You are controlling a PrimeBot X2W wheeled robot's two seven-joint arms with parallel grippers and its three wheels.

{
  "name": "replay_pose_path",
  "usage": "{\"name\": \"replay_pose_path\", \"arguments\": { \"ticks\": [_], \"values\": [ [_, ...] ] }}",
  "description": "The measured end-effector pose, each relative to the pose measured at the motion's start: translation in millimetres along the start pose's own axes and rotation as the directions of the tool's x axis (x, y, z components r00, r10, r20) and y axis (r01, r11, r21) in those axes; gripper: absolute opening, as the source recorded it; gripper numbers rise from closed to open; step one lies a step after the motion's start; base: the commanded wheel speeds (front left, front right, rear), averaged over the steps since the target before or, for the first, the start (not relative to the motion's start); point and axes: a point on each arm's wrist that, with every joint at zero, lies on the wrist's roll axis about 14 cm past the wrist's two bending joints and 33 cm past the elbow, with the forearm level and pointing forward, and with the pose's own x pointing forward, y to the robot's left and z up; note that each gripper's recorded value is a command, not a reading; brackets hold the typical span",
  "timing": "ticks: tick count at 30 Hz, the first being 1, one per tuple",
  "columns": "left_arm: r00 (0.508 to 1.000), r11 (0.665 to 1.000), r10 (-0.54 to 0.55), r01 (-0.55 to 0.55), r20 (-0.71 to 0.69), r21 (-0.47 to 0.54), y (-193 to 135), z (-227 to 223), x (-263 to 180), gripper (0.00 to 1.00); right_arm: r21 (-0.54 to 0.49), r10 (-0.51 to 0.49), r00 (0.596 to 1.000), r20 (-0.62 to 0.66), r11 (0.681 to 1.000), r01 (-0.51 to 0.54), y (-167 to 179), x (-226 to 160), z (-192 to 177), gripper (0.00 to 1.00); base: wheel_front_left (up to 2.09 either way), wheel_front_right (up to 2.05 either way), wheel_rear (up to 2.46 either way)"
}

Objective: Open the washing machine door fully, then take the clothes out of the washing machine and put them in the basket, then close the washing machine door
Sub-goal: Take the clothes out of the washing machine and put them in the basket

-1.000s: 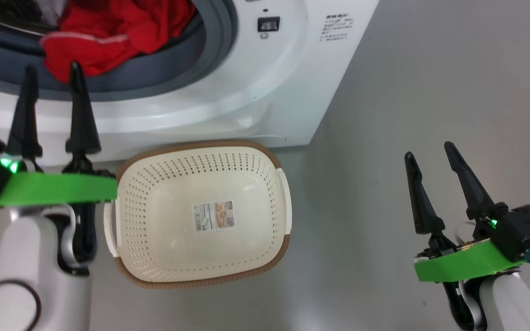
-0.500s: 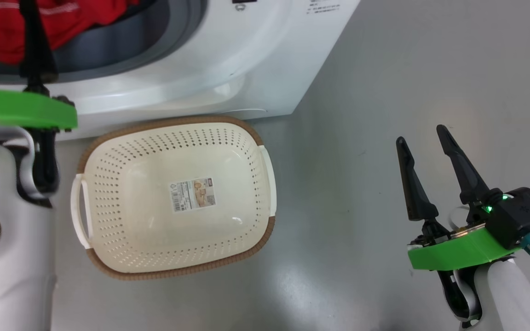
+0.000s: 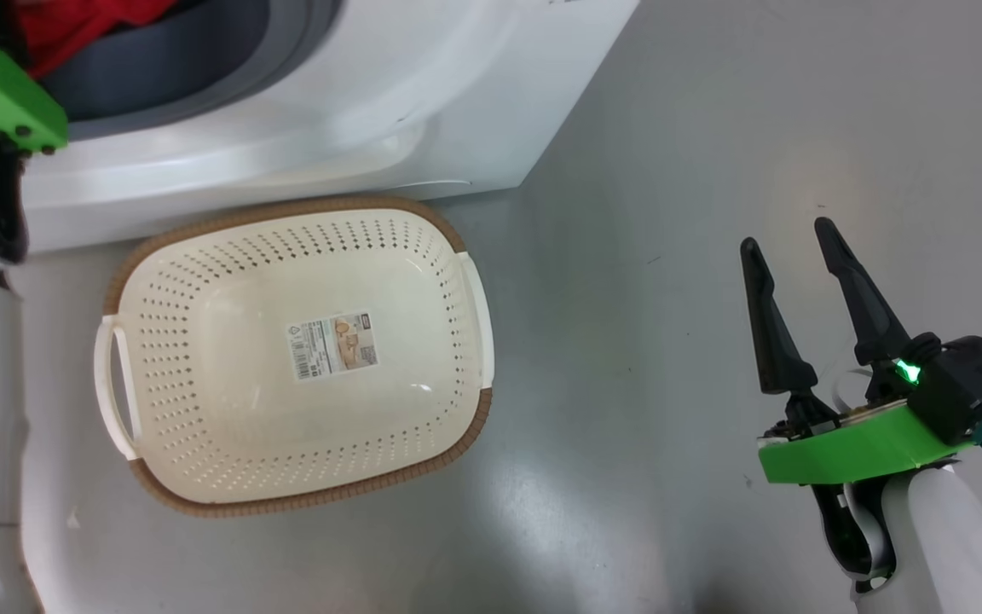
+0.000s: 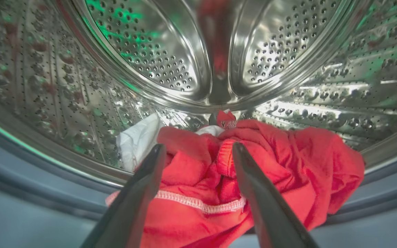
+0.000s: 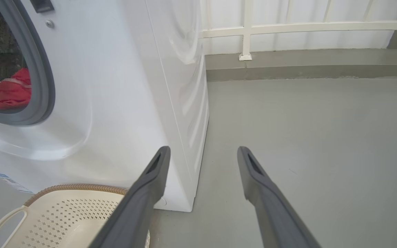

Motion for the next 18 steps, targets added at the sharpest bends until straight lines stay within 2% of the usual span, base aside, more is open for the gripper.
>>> {"name": "replay_pose_path", "arguments": {
  "ticks": [10, 18],
  "values": [
    [0.967, 0.993, 0.075, -0.051, -0.243, 0.106, 16, -40, 11, 1.0, 0.021, -0.005, 1.0, -0.01, 1.0, 0.006, -2, 2, -4, 1.0, 0.0, 0.0, 0.0],
    [0.938, 0.989, 0.11, -0.07, -0.33, 0.131, 21, -61, 10, 1.0, 0.03, -0.012, 1.0, -0.008, 0.999, 0.012, -4, 1, -2, 1.0, 0.0, 0.0, 0.0]
  ]
}}
